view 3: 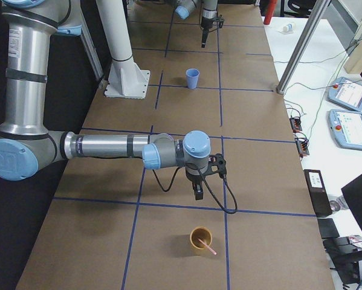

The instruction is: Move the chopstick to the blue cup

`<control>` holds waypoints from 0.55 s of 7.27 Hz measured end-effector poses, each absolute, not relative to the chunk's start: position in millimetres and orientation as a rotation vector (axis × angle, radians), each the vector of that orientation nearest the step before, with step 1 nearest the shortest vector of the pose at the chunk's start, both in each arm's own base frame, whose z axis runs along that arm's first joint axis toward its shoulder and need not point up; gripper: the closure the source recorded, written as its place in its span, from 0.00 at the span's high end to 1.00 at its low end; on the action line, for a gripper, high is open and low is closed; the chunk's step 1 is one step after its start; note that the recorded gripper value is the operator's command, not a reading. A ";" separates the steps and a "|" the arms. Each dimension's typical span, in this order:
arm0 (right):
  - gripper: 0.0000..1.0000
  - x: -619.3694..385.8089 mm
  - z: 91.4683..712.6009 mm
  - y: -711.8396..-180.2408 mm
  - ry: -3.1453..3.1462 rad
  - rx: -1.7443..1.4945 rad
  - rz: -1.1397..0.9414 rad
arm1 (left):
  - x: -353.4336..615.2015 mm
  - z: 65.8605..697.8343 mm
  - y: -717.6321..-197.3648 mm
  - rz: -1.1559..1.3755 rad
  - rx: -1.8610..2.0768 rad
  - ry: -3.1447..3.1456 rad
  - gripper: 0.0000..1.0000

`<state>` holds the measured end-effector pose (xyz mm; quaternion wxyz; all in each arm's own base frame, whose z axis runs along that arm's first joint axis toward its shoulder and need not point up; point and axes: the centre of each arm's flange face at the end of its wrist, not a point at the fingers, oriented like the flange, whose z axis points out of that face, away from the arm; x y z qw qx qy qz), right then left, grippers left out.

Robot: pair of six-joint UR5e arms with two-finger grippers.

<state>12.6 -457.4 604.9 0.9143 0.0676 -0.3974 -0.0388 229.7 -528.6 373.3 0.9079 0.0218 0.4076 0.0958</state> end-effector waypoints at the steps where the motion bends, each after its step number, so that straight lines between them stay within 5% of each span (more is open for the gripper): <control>1: 1.00 11.8 603.8 -458.0 -0.824 0.134 -0.063 | 164.1 430.5 -528.4 0.211 0.057 0.802 1.00; 4: 1.00 24.2 621.5 -443.3 -0.814 0.131 -0.073 | 12.1 577.2 -495.1 0.163 0.013 0.777 1.00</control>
